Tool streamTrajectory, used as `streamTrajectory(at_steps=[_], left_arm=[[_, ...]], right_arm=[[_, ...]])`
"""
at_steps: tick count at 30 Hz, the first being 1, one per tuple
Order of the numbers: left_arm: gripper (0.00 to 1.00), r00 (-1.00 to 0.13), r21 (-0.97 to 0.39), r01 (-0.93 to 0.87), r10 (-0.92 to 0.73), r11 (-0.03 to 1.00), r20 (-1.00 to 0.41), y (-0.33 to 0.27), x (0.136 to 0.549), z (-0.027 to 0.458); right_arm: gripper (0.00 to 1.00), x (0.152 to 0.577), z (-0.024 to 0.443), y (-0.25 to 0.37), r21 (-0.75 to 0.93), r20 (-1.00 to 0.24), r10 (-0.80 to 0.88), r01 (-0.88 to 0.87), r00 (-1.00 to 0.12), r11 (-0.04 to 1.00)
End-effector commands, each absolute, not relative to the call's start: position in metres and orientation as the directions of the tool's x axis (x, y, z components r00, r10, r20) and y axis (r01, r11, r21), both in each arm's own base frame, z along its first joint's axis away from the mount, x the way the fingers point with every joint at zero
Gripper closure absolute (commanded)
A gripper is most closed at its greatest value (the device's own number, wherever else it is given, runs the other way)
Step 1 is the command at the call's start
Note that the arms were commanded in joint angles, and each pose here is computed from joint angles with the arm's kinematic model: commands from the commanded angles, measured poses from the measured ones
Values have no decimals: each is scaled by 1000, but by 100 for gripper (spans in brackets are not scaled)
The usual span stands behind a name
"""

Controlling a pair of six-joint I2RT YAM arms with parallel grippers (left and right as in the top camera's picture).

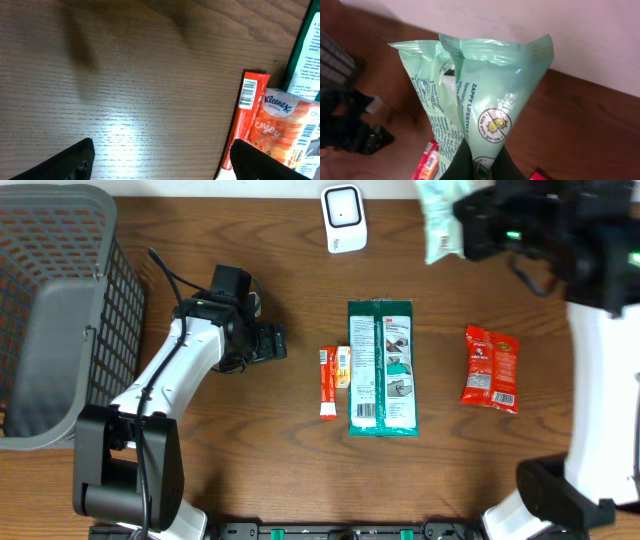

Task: Scan the item barcode
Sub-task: 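Carry the pale green packet toward the white scanner with right gripper, then hold the pale green packet under the scanner with the right gripper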

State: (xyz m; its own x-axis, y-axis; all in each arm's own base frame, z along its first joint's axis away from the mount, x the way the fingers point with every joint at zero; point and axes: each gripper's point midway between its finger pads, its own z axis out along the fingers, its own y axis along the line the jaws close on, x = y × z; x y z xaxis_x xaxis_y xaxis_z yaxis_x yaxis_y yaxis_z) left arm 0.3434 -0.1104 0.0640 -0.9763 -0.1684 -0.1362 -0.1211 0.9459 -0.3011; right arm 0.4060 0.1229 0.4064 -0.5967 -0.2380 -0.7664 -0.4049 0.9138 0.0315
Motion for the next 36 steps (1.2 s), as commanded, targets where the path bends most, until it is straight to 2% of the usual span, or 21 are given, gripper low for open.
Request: streamTrajectory(at_steps=[1,4,6,10,16,18,23,24,28,31,36], left_arm=[[13,-973,-316,-102,-160,943,-164,-111,347,75],[13,-973,-315,-102,-160,944,-164,-111,347,75],[13,-973,-315,-102,-160,944,-164,-111,347,75],[13,-973,-315,-102,-160,944,-164,-111,347,75],[13,-973,-315,-102,-160,944,-164,-111,347,75],[13,-973,-315,-102,-160,943,-164,-111,347,75],[13,-973,-315,-102,-160,944,-164,-111,347,75],[13,-973,-315,-102,-160,944,-164,-111,347,75],[13,-973,-315,-102,-160,944,-164,-111,347,75],[13,-973,-315,-102,-160,943,-164,-111,347,75],[13,-973,-316,-102,-160,943,-164,-111,347,75]], right_arm=[[99,430,380,133,-254,-691,-410,-331,-595,909],[99,450,355,152,-429,-619,-496,-267,-609,863],[99,465,336,167,-484,-592,-524,-250,-612,839],[99,490,306,190,-525,-564,-566,-268,-600,808],[99,538,271,222,-623,-519,-698,-341,-494,704],[99,551,260,230,-661,-489,-744,-363,-455,657],[99,593,219,244,-809,-327,-874,-371,-360,456],[99,608,208,248,-849,-284,-899,-349,-333,397],[99,640,193,253,-929,-226,-924,-218,-310,300],[99,656,182,263,-951,-230,-936,-142,-268,274],[99,669,174,275,-941,-315,-928,-63,-198,333]])
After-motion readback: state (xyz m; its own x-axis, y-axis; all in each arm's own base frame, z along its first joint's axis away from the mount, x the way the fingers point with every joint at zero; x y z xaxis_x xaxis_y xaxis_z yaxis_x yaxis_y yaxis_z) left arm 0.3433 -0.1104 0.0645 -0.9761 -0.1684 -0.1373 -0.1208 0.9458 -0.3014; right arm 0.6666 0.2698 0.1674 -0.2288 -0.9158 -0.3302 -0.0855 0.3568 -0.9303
